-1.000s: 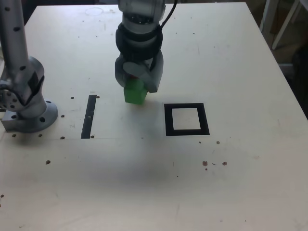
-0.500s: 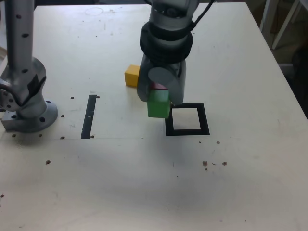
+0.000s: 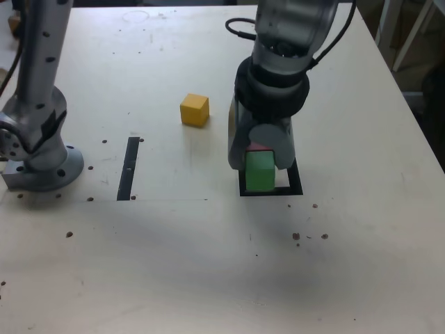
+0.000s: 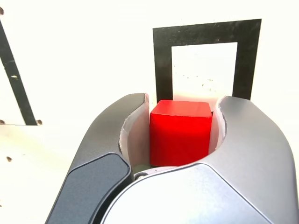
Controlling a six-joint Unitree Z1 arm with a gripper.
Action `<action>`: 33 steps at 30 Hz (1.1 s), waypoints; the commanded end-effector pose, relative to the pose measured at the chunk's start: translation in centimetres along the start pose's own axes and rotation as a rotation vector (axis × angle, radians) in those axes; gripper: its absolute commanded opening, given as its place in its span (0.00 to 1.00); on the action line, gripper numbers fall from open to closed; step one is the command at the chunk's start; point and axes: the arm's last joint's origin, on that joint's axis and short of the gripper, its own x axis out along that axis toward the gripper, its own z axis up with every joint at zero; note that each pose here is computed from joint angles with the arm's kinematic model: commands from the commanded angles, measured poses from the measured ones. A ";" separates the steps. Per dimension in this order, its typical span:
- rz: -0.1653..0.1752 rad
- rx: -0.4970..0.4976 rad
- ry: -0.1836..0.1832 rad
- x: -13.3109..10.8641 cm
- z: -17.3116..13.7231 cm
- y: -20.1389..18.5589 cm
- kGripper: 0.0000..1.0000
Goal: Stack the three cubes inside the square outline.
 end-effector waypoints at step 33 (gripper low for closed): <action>0.010 -0.057 0.007 3.3 2.0 0.4 0.33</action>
